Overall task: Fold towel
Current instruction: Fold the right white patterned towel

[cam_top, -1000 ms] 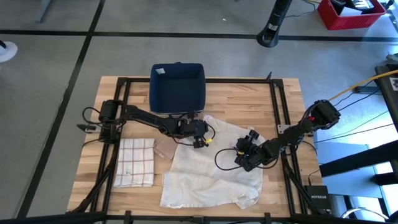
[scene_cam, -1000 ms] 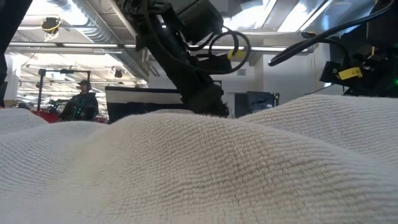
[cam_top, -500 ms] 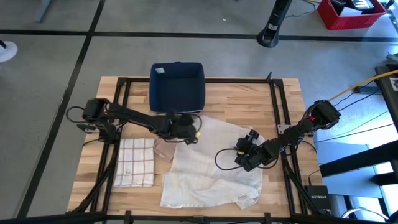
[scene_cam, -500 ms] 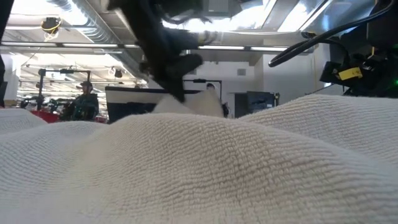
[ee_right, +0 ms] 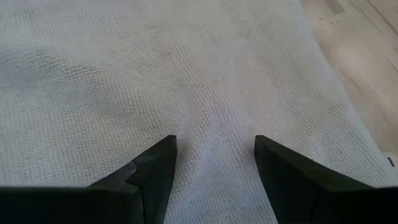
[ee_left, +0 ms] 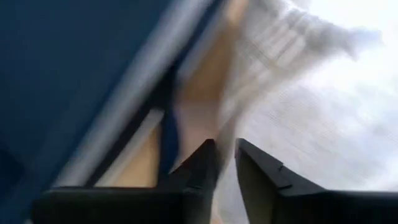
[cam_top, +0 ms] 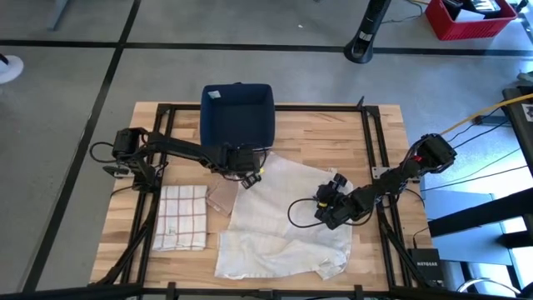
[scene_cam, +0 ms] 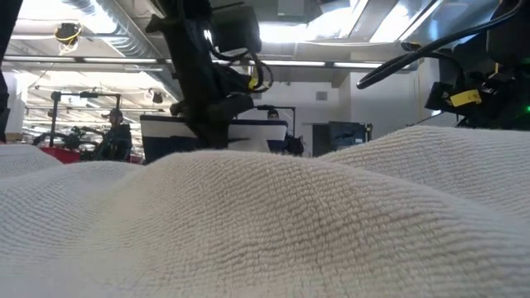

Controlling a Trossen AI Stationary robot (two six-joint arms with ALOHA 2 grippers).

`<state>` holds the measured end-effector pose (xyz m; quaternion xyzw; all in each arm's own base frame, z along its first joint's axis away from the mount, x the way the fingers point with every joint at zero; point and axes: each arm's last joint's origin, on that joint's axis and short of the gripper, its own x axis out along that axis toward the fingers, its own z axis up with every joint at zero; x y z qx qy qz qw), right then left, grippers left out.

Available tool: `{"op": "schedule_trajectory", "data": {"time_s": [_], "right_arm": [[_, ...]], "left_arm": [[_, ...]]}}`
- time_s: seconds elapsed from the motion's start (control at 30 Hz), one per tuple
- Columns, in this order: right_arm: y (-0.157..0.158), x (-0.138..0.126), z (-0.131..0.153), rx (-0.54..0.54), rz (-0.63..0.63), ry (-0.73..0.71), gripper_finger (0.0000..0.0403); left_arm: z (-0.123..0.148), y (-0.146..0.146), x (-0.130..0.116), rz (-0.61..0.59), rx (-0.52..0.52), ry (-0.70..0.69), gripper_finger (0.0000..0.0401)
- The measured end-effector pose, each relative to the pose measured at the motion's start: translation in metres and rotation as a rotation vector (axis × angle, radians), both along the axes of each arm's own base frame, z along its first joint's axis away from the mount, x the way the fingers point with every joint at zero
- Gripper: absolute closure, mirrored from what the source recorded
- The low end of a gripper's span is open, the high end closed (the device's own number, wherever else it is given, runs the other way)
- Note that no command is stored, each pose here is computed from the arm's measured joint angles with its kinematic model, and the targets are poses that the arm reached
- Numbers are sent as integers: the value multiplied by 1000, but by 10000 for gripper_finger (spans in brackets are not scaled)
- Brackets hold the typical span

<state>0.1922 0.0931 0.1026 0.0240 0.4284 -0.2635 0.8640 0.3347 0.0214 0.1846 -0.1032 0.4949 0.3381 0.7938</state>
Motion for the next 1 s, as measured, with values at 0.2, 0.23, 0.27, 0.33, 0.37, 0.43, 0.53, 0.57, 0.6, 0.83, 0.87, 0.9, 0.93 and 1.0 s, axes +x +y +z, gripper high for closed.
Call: {"op": "schedule_trajectory", "data": {"time_s": [0.2, 0.23, 0.27, 0.33, 0.37, 0.43, 0.53, 0.57, 0.6, 0.83, 0.87, 0.9, 0.93, 1.0], "right_arm": [[0, 0, 0, 1, 3, 3, 183], [0, 0, 0, -1, 5, 4, 183], [0, 0, 0, -4, 10, 6, 183], [0, 0, 0, -8, 18, 10, 183], [0, 0, 0, -8, 18, 10, 183], [0, 0, 0, -8, 18, 9, 183], [0, 0, 0, -8, 18, 9, 183], [0, 0, 0, -8, 18, 9, 183], [0, 0, 0, -8, 18, 9, 183], [0, 0, 0, -6, 18, 6, 183], [0, 1, 0, -5, 19, 6, 183], [0, 1, 0, -5, 19, 6, 183], [0, 1, 0, -5, 19, 6, 183], [0, 1, 0, -4, 19, 5, 183]], "left_arm": [[12, 1, 3, -169, -261, 7, 272], [20, 0, 3, -192, -265, 0, 265], [30, -1, 4, -210, -257, -20, 260], [51, -3, 6, -266, -208, -65, 254], [61, -4, 6, -288, -168, -81, 253], [77, -3, 6, -325, -52, -106, 253], [90, 4, 4, -337, 125, -88, 257], [89, 9, 3, -342, 145, -61, 259], [87, 15, 1, -344, 145, -27, 262], [63, 50, 1, -334, 131, 137, 272], [61, 53, 1, -347, 126, 149, 272], [59, 56, 1, -360, 125, 169, 272], [56, 58, 2, -367, 124, 181, 273], [52, 62, 3, -376, 122, 202, 274]]}}
